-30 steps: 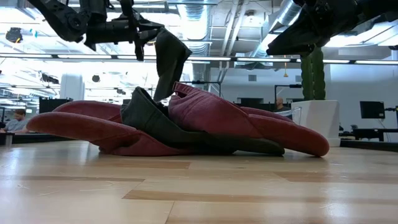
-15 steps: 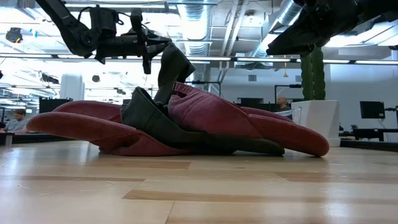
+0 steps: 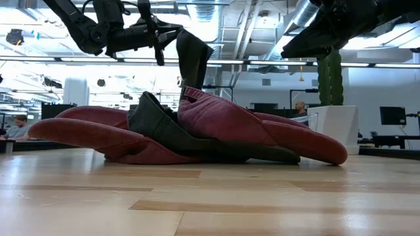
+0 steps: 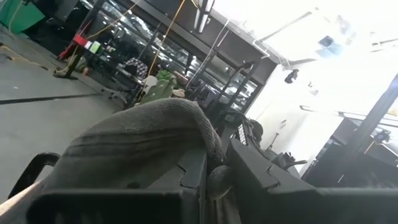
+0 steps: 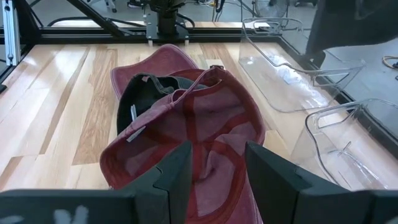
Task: Pick & Place hat
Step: Put the black cap into the left transparent bin
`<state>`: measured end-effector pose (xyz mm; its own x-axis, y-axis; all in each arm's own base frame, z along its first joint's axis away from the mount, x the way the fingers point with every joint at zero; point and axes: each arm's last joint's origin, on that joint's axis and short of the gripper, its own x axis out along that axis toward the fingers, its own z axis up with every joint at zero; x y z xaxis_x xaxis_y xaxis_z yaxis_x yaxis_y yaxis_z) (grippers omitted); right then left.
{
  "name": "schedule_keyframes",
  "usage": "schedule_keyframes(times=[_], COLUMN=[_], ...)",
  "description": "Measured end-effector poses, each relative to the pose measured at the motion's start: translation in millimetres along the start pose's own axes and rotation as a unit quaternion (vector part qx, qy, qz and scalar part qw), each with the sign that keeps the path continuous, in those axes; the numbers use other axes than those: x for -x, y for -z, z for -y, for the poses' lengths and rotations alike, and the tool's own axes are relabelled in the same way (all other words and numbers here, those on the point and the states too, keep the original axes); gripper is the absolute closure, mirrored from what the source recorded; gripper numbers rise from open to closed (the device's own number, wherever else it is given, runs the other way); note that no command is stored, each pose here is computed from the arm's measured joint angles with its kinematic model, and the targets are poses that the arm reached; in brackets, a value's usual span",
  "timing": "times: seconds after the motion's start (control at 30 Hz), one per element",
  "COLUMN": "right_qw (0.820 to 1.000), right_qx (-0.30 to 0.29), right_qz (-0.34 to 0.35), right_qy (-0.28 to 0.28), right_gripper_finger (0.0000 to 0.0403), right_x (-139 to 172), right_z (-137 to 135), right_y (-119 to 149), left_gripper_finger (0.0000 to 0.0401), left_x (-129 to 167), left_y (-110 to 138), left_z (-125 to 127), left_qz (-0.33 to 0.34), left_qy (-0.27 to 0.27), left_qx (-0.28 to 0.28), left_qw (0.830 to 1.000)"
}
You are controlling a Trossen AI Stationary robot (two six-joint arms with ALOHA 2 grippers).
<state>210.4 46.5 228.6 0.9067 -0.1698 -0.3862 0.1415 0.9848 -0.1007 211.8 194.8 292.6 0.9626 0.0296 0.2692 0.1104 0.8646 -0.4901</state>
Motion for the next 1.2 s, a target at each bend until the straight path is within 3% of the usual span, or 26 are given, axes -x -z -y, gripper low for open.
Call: schedule_keyframes(times=[0.57,0.97,1.2], right_qw=[1.000,1.000,1.000], right_qx=[0.004,0.005,0.005], right_qz=[0.000,0.000,0.000], right_qy=[0.000,0.000,0.000], right_gripper_finger=[0.0262,0.0262,0.0262], right_x=[0,0,0], right_z=[0,0,0], right_y=[0,0,0], left_gripper_finger=[0.0348,0.0348,0.0348], left_x=[0,-4,-5], left_y=[0,22,26], left_z=[-1,-34,-38], left_qz=[0.004,-0.015,-0.018], left_qy=[-0.006,-0.036,-0.034], left_qx=[-0.001,0.013,0.017], left_qw=[1.000,0.999,0.999])
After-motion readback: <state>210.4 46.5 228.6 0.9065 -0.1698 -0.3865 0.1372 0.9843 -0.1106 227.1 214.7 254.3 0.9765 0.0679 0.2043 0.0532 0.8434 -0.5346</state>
